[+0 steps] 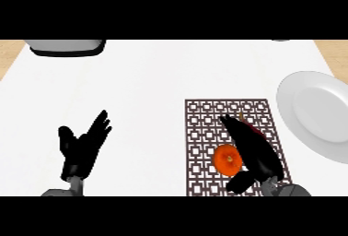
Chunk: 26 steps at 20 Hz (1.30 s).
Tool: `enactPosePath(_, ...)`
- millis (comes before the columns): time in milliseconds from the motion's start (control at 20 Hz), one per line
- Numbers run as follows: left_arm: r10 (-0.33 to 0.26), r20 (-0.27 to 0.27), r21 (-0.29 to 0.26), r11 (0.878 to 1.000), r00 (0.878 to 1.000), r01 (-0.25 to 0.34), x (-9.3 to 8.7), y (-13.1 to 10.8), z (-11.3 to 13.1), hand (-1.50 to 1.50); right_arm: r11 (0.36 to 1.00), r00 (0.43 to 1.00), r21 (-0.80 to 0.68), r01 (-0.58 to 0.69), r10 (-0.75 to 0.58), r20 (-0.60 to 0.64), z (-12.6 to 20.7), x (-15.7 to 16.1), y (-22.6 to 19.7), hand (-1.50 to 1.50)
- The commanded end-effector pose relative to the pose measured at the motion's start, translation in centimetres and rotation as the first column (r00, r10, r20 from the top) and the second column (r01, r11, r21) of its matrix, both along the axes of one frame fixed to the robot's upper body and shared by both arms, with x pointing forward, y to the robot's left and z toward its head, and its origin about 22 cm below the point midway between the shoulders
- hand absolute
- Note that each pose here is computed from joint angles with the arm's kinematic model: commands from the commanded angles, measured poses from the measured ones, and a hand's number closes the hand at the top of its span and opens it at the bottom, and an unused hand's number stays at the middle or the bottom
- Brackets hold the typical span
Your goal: Pick the squash from the placemat and place it in the plate
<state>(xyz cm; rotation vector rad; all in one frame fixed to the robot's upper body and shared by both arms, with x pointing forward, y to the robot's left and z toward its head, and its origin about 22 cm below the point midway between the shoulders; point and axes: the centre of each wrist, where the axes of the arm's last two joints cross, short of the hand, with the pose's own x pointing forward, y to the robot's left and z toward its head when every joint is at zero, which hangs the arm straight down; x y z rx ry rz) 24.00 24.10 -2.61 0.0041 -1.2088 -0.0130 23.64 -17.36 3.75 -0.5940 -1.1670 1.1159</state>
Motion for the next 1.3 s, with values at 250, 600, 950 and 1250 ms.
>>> enactPosePath(250,0.011,-0.01,-0.014,1.0,1.0,-0.011,-1.5,1.1,-2.0,0.0,0.985,0.991,-0.115,-0.129,0.126,-0.037,-3.2,-0.3,1.5,1.5)
enactPosePath(600,0.018,-0.012,0.002,1.0,1.0,-0.018,-1.4,-0.2,-1.8,0.0,0.984,0.991,-0.133,-0.12,0.127,0.047,-3.9,0.1,2.2,1.5)
enactPosePath(950,-0.003,-0.003,0.003,1.0,1.0,0.003,-1.1,0.1,-0.1,0.0,0.996,0.951,0.015,0.09,-0.09,0.294,-0.9,-2.1,4.2,1.5)
enactPosePath(1250,0.019,-0.035,-0.001,1.0,0.999,-0.019,-1.3,0.3,-0.8,0.0,0.953,0.809,0.162,0.256,-0.303,0.503,0.9,-4.5,7.7,1.5)
